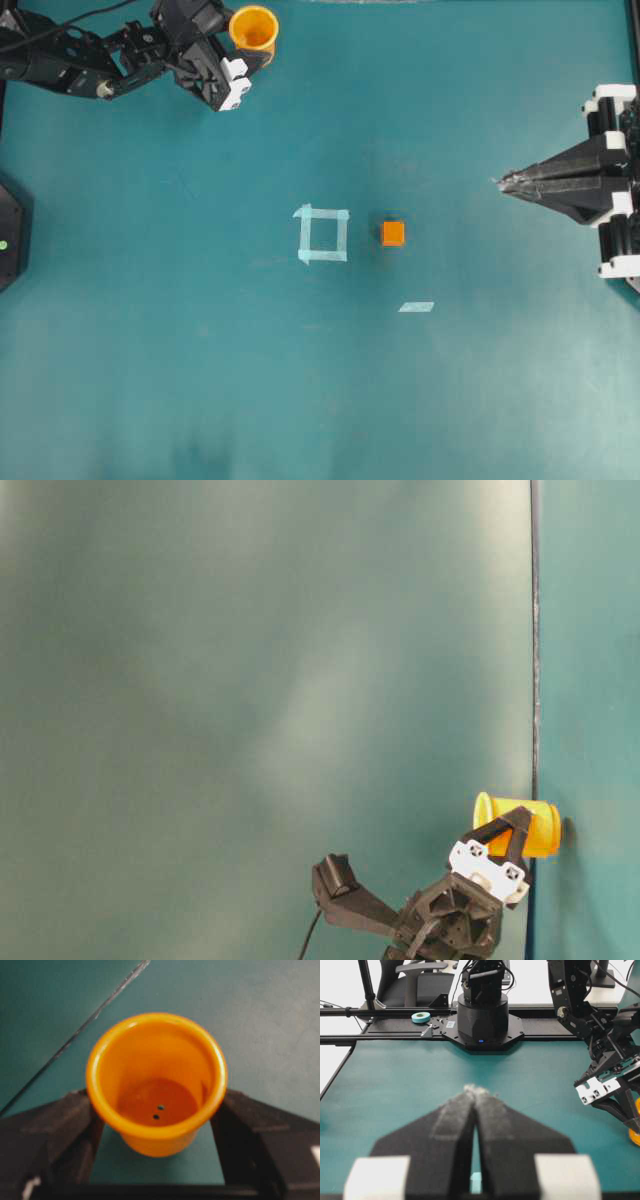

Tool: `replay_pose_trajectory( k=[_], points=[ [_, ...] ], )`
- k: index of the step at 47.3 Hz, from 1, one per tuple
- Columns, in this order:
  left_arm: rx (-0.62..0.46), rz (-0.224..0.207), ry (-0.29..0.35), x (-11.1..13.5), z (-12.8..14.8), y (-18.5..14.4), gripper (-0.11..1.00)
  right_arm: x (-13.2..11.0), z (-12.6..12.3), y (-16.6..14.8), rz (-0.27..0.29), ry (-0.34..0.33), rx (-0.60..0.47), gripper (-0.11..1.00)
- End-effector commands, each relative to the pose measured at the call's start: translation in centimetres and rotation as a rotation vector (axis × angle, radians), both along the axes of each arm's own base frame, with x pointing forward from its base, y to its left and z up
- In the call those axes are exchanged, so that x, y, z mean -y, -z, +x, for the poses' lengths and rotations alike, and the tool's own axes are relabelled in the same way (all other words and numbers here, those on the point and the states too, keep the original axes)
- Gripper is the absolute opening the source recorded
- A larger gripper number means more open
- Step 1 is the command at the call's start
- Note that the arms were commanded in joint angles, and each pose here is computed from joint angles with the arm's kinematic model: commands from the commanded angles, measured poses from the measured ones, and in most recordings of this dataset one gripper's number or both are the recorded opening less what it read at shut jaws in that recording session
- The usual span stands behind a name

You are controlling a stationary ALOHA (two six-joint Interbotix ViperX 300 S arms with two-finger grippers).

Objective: Move the cup backward with left arm.

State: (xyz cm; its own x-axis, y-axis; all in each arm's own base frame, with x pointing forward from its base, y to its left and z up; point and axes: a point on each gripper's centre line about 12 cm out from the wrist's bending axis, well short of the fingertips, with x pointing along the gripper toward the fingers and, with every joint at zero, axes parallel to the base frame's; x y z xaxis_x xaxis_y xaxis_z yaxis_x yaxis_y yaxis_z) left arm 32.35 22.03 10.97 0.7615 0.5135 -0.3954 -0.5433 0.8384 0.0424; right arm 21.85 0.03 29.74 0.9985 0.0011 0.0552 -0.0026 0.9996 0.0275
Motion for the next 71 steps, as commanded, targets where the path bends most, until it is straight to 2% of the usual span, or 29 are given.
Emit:
replay_pose_trajectory(
  k=[1,60,71],
  points=[
    [0.027,0.015,-0.007,-0.43,0.19,-0.93,0.64,0.01,0.26,-1.29,0.003,0.0,0.032,0.0],
    [0.031,0.02,-0.014,-0.67,0.01,-0.97,0.64,0.01,0.26,-1.27,0.003,0.0,0.031,0.0],
    [0.057,0.039,-0.02,-1.03,0.02,-1.34,0.64,0.01,0.26,-1.27,0.003,0.0,0.031,0.0]
  ],
)
